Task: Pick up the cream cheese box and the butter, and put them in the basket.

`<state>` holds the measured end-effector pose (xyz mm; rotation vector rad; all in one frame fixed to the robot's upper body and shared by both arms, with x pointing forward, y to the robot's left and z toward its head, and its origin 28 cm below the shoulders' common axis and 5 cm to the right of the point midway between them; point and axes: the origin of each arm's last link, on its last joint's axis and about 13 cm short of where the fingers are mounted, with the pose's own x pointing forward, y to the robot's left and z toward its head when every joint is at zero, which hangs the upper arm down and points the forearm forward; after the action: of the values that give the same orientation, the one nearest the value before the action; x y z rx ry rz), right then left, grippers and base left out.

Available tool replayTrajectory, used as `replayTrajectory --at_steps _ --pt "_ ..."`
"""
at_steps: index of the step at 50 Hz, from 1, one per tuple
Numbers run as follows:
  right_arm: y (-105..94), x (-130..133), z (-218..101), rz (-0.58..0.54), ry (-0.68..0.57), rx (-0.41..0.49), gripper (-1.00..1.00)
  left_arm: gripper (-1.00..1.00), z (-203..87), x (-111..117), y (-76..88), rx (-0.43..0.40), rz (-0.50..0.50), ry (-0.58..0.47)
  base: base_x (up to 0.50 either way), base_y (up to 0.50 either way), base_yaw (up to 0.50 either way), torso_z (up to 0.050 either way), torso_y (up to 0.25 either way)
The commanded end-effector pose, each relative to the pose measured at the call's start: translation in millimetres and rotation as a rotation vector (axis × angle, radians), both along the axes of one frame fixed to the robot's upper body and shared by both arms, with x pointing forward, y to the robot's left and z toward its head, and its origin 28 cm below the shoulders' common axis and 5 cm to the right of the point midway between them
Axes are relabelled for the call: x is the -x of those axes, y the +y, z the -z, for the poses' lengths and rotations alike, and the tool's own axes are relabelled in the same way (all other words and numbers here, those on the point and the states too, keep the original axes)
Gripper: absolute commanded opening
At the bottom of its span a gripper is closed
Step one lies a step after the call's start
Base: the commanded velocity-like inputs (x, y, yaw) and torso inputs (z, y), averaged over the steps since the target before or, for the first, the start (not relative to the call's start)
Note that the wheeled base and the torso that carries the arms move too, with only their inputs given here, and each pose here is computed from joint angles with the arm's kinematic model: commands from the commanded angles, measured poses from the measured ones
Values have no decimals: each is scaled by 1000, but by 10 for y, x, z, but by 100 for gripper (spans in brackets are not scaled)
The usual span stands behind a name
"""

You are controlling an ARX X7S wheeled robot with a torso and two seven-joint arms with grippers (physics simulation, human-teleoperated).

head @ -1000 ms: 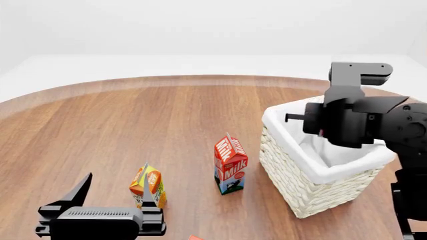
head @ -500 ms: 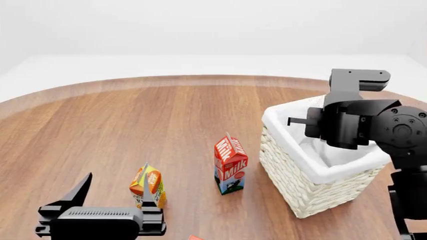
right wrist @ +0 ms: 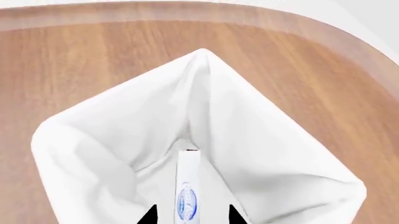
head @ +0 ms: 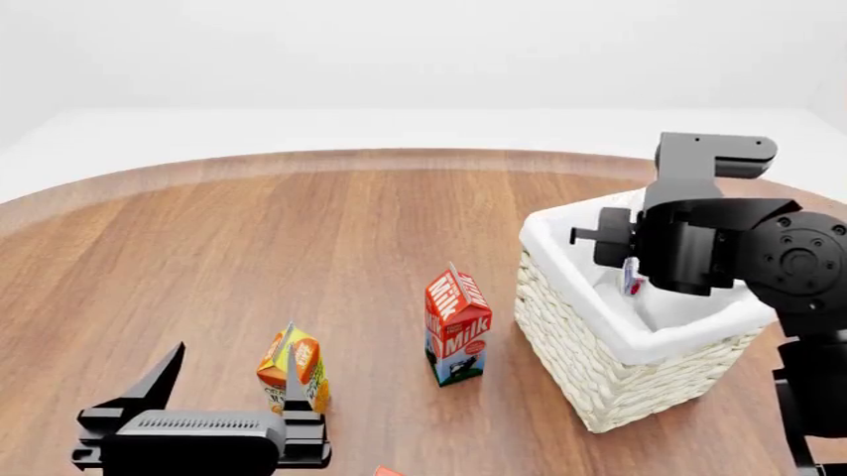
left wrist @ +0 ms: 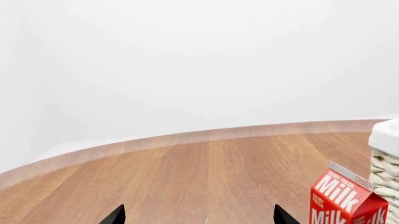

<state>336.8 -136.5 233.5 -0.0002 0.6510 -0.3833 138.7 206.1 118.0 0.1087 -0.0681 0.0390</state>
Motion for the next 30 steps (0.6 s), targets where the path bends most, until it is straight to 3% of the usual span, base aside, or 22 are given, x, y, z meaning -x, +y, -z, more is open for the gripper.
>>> replayTrajectory --at_steps 1,19,30 --pt "-12 2 -24 -20 -30 -29 100 100 -8 7 -6 -1 4 -2 0 0 0 0 0" --pt "4 91 -155 -57 -72 -41 100 100 3 -5 0 0 -1 2 0 0 0 0 0" --pt "28 395 -339 -123 -171 -22 100 100 0 0 -5 -3 2 0 0 0 0 0 0"
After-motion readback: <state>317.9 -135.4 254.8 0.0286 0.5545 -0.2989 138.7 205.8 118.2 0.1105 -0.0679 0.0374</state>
